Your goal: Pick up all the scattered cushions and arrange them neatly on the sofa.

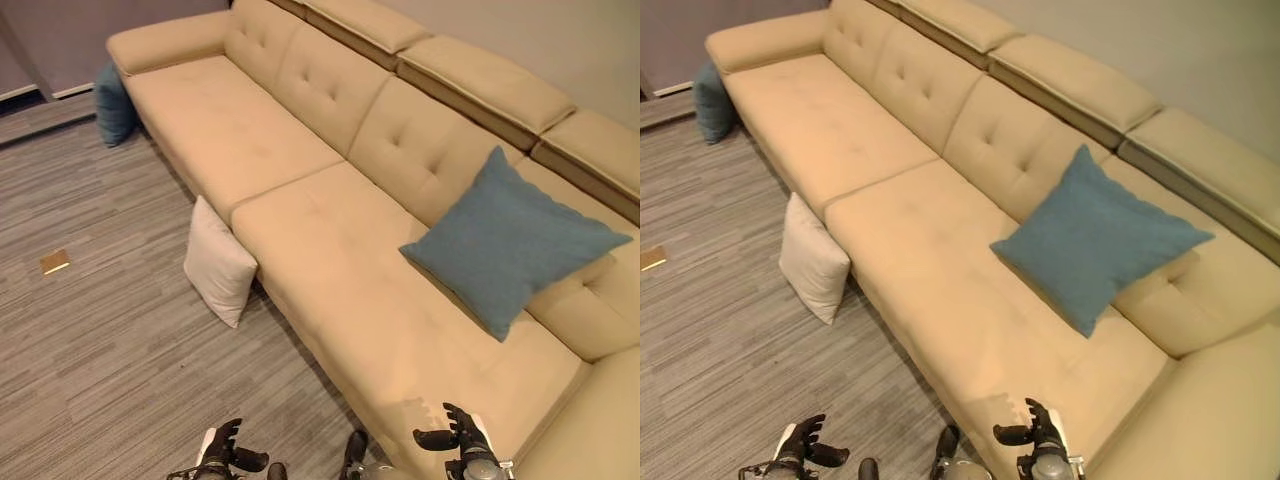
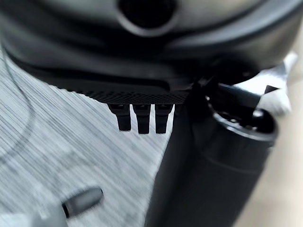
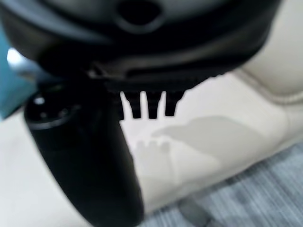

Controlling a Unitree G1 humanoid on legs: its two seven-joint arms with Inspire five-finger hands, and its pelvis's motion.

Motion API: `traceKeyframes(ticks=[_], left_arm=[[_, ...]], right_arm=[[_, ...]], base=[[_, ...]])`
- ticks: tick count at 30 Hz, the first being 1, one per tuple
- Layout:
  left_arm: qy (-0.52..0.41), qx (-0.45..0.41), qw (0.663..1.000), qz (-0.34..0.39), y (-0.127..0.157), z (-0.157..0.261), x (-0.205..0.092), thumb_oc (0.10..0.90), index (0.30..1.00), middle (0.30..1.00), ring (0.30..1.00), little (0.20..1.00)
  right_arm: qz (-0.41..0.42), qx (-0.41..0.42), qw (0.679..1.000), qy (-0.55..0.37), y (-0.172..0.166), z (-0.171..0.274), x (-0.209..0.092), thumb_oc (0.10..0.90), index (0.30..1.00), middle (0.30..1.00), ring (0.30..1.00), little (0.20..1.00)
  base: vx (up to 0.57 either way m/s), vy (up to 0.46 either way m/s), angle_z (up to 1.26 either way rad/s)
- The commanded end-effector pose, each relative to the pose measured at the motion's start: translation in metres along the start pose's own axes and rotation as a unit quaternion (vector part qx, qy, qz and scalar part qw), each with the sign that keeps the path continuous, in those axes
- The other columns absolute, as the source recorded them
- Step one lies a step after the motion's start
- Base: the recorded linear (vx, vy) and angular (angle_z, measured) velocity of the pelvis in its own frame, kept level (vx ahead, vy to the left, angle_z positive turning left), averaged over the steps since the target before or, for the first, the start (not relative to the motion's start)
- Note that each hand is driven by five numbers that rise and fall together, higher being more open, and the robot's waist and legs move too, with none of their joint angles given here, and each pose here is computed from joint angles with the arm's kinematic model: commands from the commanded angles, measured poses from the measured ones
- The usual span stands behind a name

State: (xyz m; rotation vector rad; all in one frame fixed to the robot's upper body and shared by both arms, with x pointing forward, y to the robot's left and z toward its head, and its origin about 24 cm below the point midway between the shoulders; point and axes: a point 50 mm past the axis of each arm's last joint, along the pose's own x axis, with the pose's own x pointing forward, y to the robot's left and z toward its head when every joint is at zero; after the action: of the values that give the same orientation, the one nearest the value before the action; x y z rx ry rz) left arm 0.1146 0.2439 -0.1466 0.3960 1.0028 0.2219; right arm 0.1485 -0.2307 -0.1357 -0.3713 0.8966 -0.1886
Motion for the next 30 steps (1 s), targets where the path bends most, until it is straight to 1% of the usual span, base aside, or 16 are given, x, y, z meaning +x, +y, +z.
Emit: traceKeyframes(ticks=[1,5,6,7,12,14,16,17,21,23,26,30], left_arm=[[-0.027,-0.003,0.999,0.043,0.026,0.009,0.004,0.8,0.9,0.9,0.9,0.9],[-0.031,-0.002,0.999,0.041,0.025,0.011,0.005,0.8,0.9,0.9,0.9,0.9],[-0.03,-0.007,0.999,0.039,0.024,0.011,0.005,0.8,0.9,0.9,0.9,0.9],[-0.029,-0.031,0.998,0.036,0.022,0.013,0.005,0.8,0.9,0.9,0.9,0.9],[-0.027,-0.049,0.998,0.026,0.017,0.012,0.004,0.8,0.9,0.9,0.9,0.9],[-0.015,-0.052,0.998,0.017,0.01,0.006,0.002,0.8,0.9,0.9,0.9,0.9],[0.004,-0.046,0.999,0.014,0.008,-0.005,0.0,0.8,0.9,0.9,0.9,0.9],[0.027,-0.029,0.999,0.012,0.009,-0.018,-0.003,0.8,0.9,0.9,0.9,0.9],[0.046,-0.014,0.999,0.005,0.008,-0.03,-0.007,0.8,0.9,0.9,0.9,0.9],[0.048,-0.014,0.999,0.008,0.01,-0.03,-0.006,0.8,0.9,0.9,0.9,0.9],[0.026,-0.006,0.999,0.022,0.021,-0.018,-0.001,0.8,0.9,0.9,0.9,0.9],[0.022,0.003,1.0,0.012,0.018,-0.015,-0.001,0.8,0.9,0.9,0.9,0.9]], right_arm=[[-0.017,-0.012,0.998,-0.054,-0.009,0.026,0.006,0.8,0.9,0.9,0.9,0.9],[-0.011,-0.027,0.998,-0.058,-0.009,0.028,0.006,0.8,0.9,0.9,0.9,0.9],[-0.008,-0.031,0.998,-0.059,-0.008,0.028,0.006,0.8,0.9,0.9,0.9,0.9],[-0.004,-0.038,0.997,-0.061,-0.007,0.03,0.006,0.8,0.9,0.9,0.9,0.9],[-0.003,-0.041,0.997,-0.066,-0.008,0.031,0.006,0.8,0.9,0.9,0.9,0.9],[-0.008,-0.039,0.997,-0.067,-0.011,0.029,0.005,0.8,0.9,0.9,0.9,0.9],[-0.009,-0.039,0.997,-0.059,-0.012,0.023,0.004,0.8,0.9,0.9,0.9,0.9],[-0.008,-0.038,0.998,-0.044,-0.009,0.014,0.002,0.8,0.9,0.9,0.9,0.9],[0.0,-0.029,0.999,-0.031,-0.003,0.009,0.0,0.8,0.9,0.9,0.9,0.9],[0.004,-0.03,0.999,-0.031,0.001,0.01,0.001,0.8,0.9,0.9,0.9,0.9],[0.017,-0.02,0.999,-0.046,0.009,0.017,0.0,0.8,0.9,0.9,0.9,0.9],[0.012,-0.023,0.999,-0.039,0.006,0.014,0.0,0.8,0.9,0.9,0.9,0.9]], base=[[-0.02,0.04,0.84],[0.01,-0.027,1.0],[0.05,-0.129,0.65],[0.03,-0.096,0.37],[-0.01,-0.047,0.73],[-0.04,0.003,0.86],[-0.01,0.084,1.73],[0.01,0.098,1.62],[0.13,0.151,0.81],[0.13,0.204,0.0],[0.21,0.222,0.5],[0.26,0.049,0.84]])
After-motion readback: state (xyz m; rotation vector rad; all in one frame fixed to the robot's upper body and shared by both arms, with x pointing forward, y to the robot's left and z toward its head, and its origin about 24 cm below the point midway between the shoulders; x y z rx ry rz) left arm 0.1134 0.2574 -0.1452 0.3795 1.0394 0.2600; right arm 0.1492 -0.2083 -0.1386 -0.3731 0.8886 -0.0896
